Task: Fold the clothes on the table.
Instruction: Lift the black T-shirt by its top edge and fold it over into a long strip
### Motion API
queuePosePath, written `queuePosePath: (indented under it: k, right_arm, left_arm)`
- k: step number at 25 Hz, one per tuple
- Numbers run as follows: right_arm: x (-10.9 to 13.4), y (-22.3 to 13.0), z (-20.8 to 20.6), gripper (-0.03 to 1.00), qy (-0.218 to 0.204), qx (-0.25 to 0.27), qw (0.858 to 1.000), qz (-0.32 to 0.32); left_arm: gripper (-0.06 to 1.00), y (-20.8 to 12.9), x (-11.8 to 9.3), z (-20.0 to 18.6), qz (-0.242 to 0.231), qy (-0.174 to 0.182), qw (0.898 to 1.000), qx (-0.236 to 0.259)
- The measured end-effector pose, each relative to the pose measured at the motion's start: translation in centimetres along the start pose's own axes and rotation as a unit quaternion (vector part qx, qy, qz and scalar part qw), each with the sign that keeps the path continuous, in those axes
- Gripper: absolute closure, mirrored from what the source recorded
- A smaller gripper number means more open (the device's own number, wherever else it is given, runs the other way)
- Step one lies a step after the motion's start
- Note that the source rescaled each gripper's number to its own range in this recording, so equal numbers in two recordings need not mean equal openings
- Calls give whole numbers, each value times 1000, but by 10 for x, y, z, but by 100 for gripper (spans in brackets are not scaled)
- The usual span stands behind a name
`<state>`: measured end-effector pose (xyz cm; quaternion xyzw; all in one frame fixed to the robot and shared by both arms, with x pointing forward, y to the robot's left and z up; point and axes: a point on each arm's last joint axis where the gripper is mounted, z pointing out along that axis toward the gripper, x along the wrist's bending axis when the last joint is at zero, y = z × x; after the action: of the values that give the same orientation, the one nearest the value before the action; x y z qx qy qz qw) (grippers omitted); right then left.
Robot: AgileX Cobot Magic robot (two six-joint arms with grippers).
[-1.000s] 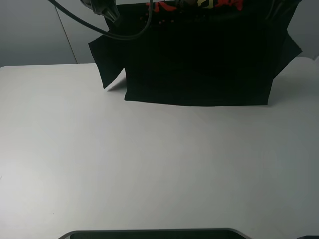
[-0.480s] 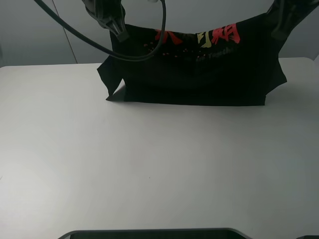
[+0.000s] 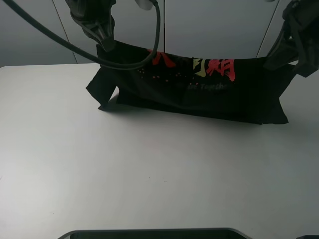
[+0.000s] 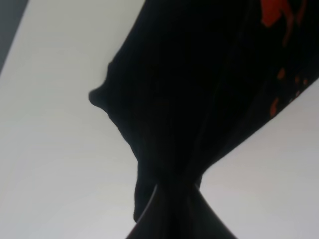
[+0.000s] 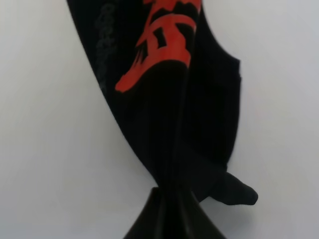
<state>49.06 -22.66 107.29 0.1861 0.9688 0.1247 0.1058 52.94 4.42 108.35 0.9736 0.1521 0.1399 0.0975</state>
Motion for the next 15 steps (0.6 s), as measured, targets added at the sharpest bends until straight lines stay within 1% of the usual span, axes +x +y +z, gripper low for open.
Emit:
queuePosePath:
  k: [2, 6, 12, 15]
  right_arm:
    - [6, -3, 6, 97, 26, 2, 1000, 2]
    - [18, -12, 17, 97, 72, 24, 997, -2]
    - [33, -21, 32, 97, 118, 37, 992, 4]
    - [40, -25, 36, 97, 142, 41, 989, 8]
  left_arm:
    - [94, -1, -2, 0, 1, -10, 1000, 8]
    - [94, -7, -10, 7, -1, -36, 999, 18]
    - [94, -37, -30, 27, 1, -73, 995, 72]
    - [94, -50, -42, 32, -5, -89, 993, 72]
